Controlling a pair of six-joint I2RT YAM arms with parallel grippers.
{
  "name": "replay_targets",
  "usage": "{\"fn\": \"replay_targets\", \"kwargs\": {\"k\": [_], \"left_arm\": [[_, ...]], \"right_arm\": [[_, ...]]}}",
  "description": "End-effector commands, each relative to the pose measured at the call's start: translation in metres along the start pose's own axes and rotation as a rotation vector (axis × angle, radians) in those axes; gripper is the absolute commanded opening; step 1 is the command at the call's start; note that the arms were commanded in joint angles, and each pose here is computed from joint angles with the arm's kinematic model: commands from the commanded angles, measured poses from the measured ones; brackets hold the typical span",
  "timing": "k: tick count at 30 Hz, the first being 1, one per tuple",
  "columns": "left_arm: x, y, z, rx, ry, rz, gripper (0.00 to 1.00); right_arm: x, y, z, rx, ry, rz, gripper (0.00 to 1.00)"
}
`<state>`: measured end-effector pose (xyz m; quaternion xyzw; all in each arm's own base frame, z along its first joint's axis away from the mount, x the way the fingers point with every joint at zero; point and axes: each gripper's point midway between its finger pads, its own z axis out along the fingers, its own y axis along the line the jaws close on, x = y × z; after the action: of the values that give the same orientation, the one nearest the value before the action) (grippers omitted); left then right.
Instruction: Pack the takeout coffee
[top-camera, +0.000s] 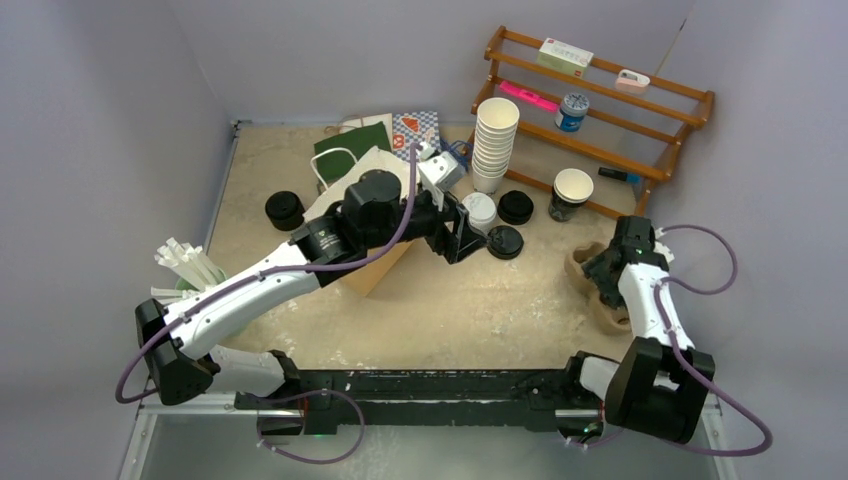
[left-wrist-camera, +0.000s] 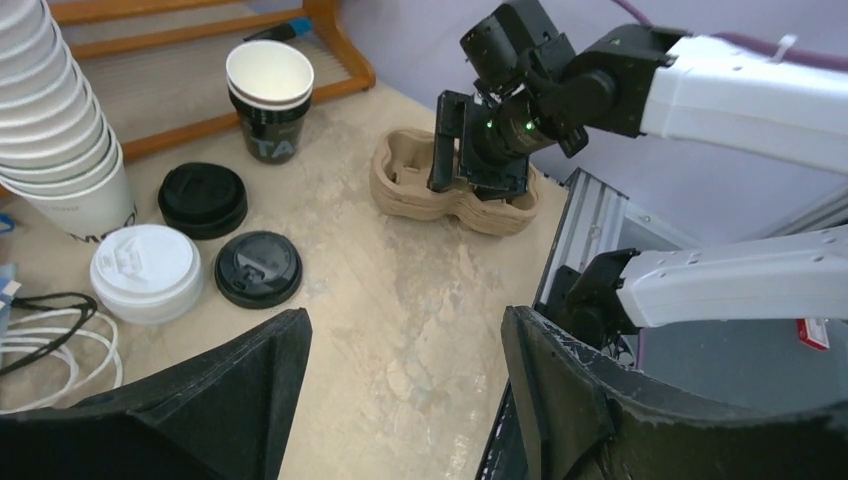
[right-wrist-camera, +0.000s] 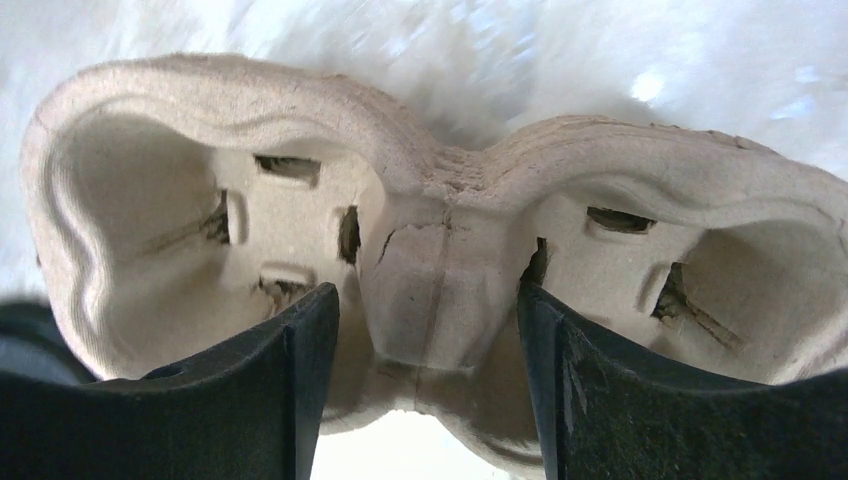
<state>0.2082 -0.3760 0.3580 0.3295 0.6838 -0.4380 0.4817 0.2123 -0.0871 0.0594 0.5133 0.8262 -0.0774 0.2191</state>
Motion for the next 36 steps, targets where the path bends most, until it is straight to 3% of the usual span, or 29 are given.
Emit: {"fn": "replay_targets", "kwargs": {"k": [1,4,8,12,18,22,27,36], "left_arm": [[0.014,0.005,0.01,0.002,-0.025,-0.012,0.73],[0.032,0.016,0.018,-0.032,0.005,-0.025,0.75],[0.045,0.036,0.021,-0.127,0.02,-0.03,0.86],[0.046,0.046,0.017,-0.183,-0.052,-0.065,0.88],[0.04,0.017,0.022,0.017,-0.159,-0.013,0.88],[0.049,0.019,0.043,0.035,-0.097,-0.029,0.81],[0.053,0.026,0.055,0.017,-0.076,0.016,0.79],[0.061,0.04,0.056,-0.045,-0.058,0.059,0.79]], "right_arm": [[0.027,0.037,-0.023,-0.17,0.077,-0.114,0.68],[0.043,0.052,-0.033,-0.247,0.12,-0.17,0.68],[0.068,0.068,-0.043,-0.344,0.18,-0.304,0.68],[0.09,0.079,-0.055,-0.378,0.216,-0.436,0.68],[0.076,0.082,-0.066,-0.35,0.128,-0.466,0.76],[0.058,0.082,-0.069,-0.314,0.048,-0.423,0.78],[0.049,0.084,-0.064,-0.281,0.007,-0.4,0.7],[0.055,0.09,-0.068,-0.309,0.049,-0.404,0.51]]}}
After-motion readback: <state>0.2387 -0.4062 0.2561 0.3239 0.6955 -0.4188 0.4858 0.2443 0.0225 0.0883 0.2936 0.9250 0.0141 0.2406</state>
